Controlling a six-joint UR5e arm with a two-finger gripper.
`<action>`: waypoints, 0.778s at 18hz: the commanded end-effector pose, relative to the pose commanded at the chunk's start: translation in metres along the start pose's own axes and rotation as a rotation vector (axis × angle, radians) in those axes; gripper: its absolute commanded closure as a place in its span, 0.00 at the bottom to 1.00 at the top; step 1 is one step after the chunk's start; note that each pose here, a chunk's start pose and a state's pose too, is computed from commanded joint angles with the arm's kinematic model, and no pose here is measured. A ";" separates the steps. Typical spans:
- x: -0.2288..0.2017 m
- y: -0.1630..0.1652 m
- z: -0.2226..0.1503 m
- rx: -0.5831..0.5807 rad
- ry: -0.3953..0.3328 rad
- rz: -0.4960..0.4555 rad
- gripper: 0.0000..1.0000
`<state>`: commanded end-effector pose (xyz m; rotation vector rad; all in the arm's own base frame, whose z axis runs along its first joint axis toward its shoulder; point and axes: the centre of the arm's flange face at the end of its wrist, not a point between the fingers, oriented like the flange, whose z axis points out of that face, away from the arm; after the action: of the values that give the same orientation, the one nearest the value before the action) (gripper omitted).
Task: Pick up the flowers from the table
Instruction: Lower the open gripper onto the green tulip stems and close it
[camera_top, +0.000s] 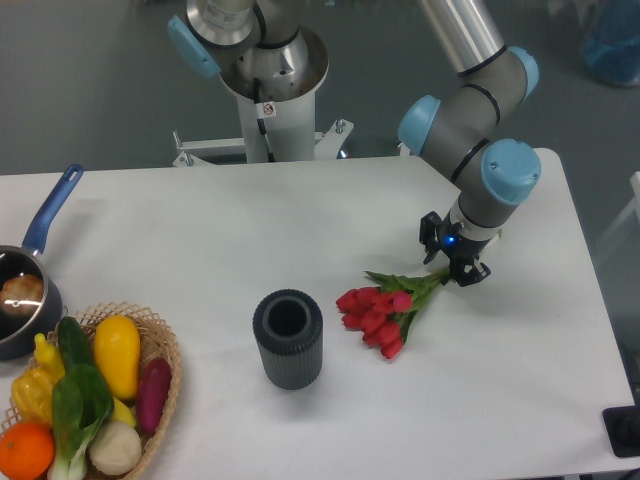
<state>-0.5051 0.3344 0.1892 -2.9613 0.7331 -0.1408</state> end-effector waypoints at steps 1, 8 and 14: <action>0.000 0.000 -0.001 0.000 -0.001 0.000 0.61; 0.000 -0.003 0.000 -0.001 -0.001 -0.023 0.72; -0.001 -0.003 -0.003 -0.001 -0.006 -0.024 0.78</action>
<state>-0.5050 0.3373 0.1920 -2.9711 0.6974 -0.1338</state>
